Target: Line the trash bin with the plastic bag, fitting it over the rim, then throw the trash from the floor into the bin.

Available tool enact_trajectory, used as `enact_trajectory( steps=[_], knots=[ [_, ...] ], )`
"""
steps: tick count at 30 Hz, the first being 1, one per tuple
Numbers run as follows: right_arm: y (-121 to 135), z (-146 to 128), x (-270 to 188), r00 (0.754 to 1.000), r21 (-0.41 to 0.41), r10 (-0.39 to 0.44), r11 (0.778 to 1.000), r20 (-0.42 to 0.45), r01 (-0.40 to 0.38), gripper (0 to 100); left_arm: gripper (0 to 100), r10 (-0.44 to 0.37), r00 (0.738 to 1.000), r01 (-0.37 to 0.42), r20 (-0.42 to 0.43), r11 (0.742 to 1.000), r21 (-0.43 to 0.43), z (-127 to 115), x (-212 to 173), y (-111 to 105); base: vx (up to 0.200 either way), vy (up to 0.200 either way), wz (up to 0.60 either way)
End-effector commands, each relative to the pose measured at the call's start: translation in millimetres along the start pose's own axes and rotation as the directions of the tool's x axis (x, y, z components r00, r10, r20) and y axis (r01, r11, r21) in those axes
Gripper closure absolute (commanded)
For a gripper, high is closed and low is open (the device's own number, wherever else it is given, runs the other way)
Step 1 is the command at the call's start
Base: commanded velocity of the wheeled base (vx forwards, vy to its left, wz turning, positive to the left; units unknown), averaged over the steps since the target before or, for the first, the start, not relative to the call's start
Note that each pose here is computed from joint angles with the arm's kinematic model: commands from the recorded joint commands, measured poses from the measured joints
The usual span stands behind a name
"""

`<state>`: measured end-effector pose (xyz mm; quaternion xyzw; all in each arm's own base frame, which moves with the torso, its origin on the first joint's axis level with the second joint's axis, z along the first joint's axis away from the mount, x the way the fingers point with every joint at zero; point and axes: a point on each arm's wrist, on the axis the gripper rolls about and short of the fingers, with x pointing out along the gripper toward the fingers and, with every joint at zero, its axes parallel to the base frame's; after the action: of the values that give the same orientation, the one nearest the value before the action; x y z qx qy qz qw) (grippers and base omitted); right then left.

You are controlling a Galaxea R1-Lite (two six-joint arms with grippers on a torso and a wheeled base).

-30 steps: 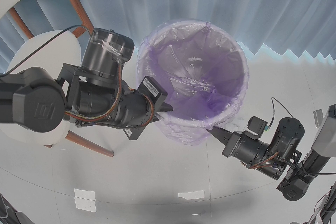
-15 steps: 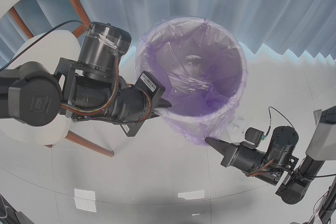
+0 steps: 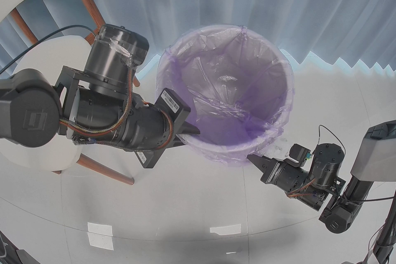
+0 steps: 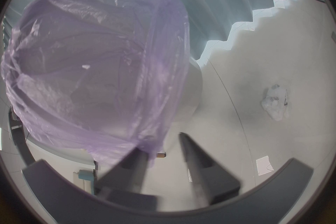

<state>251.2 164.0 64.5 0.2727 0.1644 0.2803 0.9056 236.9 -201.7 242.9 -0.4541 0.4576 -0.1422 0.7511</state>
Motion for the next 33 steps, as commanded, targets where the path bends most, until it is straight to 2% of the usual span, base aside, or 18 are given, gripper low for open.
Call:
enact_trajectory(
  steps=[1,6,11,16,20,21,24,25,27,33],
  knots=[
    [1,1,-6,1.0,0.002,0.005,1.0,0.007,-0.005,0,100,0.0,1.0,0.0,0.004,1.0,-0.001,1,1,0,0.0,0.0,0.0],
    [14,5,-34,1.0,0.019,0.031,0.999,-0.004,-0.031,0,100,0.011,1.0,-0.011,0.019,1.0,-0.001,5,4,3,0.0,0.0,0.0],
    [11,-1,-79,0.998,0.038,-0.014,0.999,-0.056,0.016,0,100,0.025,0.999,-0.026,0.039,0.999,0.027,14,17,8,0.0,0.0,0.0],
    [9,5,-104,0.999,0.103,-0.047,0.993,-0.026,0.049,0,100,0.063,0.998,-0.065,0.028,0.995,0.072,15,32,14,0.0,0.0,0.0],
    [1,14,-107,0.991,0.143,-0.126,0.983,0.047,0.119,0,100,0.111,0.994,-0.113,0.022,0.984,0.14,18,46,25,0.0,0.0,0.0],
    [-4,16,-107,0.987,0.147,-0.151,0.979,0.057,0.141,0,100,0.142,0.989,-0.145,0.03,0.973,0.178,21,55,32,0.0,0.0,0.0],
    [-6,18,-108,0.984,0.154,-0.164,0.976,0.066,0.152,0,100,0.188,0.98,-0.197,0.058,0.946,0.259,27,74,43,0.0,0.0,0.0],
    [-6,18,-108,0.984,0.155,-0.165,0.976,0.067,0.153,0,100,0.192,0.98,-0.2,0.058,0.944,0.263,27,75,44,0.0,0.0,0.0],
    [-6,19,-109,0.983,0.158,-0.164,0.976,0.077,0.15,0,100,0.223,0.972,-0.235,0.073,0.924,0.301,28,96,57,0.0,0.0,0.0],
    [-5,21,-110,0.978,0.161,-0.181,0.973,0.1,0.164,0,100,0.202,0.974,-0.224,0.1,0.914,0.338,28,127,69,0.0,0.0,0.0]
  ],
)
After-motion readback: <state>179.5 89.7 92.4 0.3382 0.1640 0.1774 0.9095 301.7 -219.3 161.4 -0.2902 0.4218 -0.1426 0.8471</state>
